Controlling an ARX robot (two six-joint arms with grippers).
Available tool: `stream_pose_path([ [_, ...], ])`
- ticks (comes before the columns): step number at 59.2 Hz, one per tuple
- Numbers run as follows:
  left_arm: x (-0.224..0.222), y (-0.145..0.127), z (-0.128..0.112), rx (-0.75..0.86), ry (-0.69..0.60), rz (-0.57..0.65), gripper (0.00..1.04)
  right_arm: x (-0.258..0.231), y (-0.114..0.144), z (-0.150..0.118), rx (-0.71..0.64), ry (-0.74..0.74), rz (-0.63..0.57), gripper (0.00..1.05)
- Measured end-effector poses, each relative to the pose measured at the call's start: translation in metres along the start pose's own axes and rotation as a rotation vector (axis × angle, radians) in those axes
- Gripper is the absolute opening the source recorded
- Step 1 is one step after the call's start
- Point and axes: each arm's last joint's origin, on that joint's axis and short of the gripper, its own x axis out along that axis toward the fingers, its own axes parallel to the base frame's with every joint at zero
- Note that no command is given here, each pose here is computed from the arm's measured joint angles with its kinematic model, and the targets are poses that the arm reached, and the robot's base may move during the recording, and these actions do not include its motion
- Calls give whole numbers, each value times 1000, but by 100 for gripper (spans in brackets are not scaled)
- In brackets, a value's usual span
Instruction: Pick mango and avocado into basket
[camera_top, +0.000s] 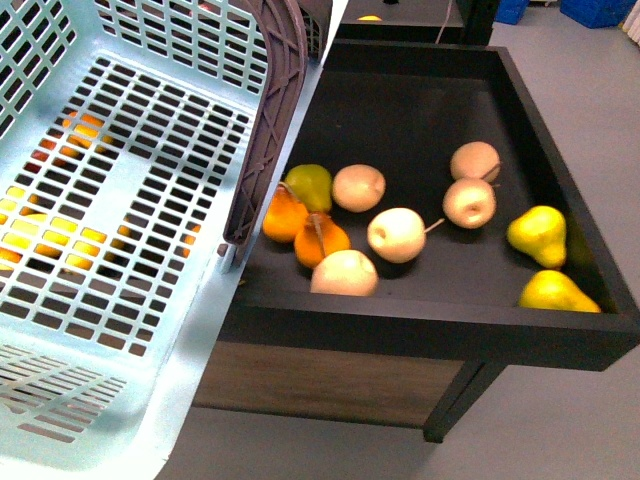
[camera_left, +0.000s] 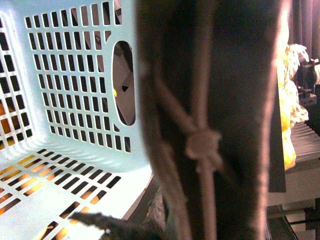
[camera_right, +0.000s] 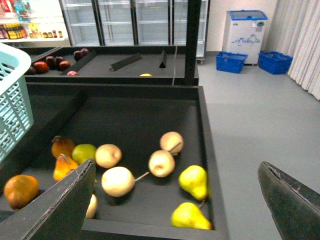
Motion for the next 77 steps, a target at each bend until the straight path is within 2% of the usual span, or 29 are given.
stream_pose_path([
  [77,0,0,1,2,-5,3,5,0,0,0,0,-1,1,96],
])
